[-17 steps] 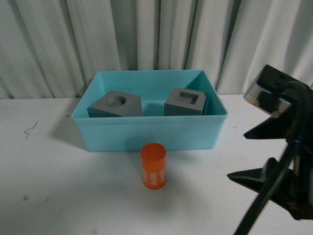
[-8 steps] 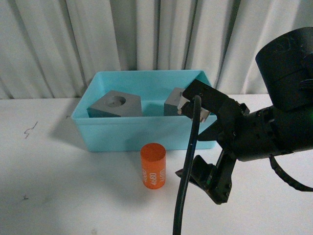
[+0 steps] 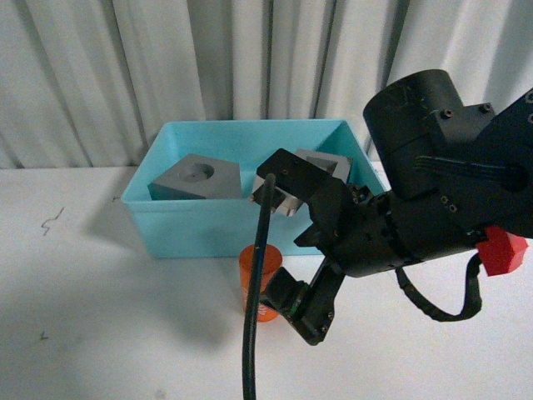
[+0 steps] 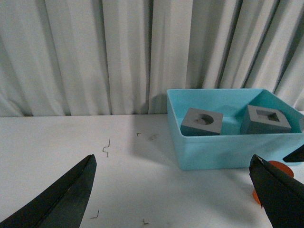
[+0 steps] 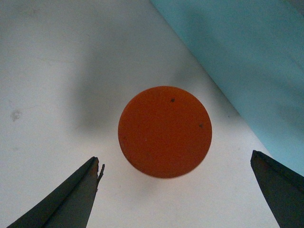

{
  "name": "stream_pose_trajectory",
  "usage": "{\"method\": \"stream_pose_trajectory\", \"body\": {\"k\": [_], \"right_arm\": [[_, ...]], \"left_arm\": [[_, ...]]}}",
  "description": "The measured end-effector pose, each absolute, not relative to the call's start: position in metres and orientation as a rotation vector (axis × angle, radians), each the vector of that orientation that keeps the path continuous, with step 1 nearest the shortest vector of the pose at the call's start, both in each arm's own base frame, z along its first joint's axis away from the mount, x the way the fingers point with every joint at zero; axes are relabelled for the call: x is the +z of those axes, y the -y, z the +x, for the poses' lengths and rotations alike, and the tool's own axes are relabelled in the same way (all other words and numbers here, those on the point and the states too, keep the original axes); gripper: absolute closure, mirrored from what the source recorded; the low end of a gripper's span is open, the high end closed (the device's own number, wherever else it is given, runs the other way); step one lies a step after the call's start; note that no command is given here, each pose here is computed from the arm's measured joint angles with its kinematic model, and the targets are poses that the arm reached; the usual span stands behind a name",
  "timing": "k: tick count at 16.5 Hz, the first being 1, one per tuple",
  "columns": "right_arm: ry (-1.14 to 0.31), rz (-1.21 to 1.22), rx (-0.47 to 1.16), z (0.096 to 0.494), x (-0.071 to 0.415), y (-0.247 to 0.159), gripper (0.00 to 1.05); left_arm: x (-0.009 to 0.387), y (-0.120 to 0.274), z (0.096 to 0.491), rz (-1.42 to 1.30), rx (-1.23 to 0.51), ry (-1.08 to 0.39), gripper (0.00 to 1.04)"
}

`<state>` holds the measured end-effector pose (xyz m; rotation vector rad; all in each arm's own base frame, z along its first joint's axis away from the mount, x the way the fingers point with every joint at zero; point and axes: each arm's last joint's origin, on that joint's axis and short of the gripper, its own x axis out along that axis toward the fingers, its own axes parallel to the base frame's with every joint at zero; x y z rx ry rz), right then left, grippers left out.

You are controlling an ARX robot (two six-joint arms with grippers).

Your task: Place gray and orange parts in blue box

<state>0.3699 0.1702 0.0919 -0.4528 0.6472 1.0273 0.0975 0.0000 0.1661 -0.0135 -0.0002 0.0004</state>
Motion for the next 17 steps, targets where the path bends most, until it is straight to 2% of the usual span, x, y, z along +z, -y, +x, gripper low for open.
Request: {"method": "stream_pose_trajectory", "body": {"k": [5, 9, 10, 12, 14, 17], "right_arm": [[-0.647, -0.455, 1.024, 0.376, 0.086, -0.188, 0.08], [-0.651, -0.458, 1.024, 0.374, 0.087, -0.192, 0.50], [-0.646, -0.462, 1.016, 0.375, 0.087, -0.192, 0.57], [-0.617, -0.459, 1.004, 0.370, 0.091, -0.189, 0.58], [-0.510, -0.381, 0.978, 0.359, 0.124, -0.184, 0.58], [-0.156, -0.227, 0.794, 0.360, 0.237, -0.160, 0.58]], "left_arm": [[0.166, 0.000, 0.097, -0.014, 0.000, 0.000, 0.07], [0.166, 0.000, 0.097, -0.014, 0.000, 0.000, 0.07], [0.166, 0.000, 0.097, -0.014, 0.000, 0.000, 0.07], [0.166, 0.000, 0.097, -0.014, 0.000, 0.000, 0.07], [0.166, 0.000, 0.097, -0.014, 0.001, 0.000, 0.07], [0.166, 0.000, 0.097, -0.014, 0.001, 0.000, 0.07]]}}
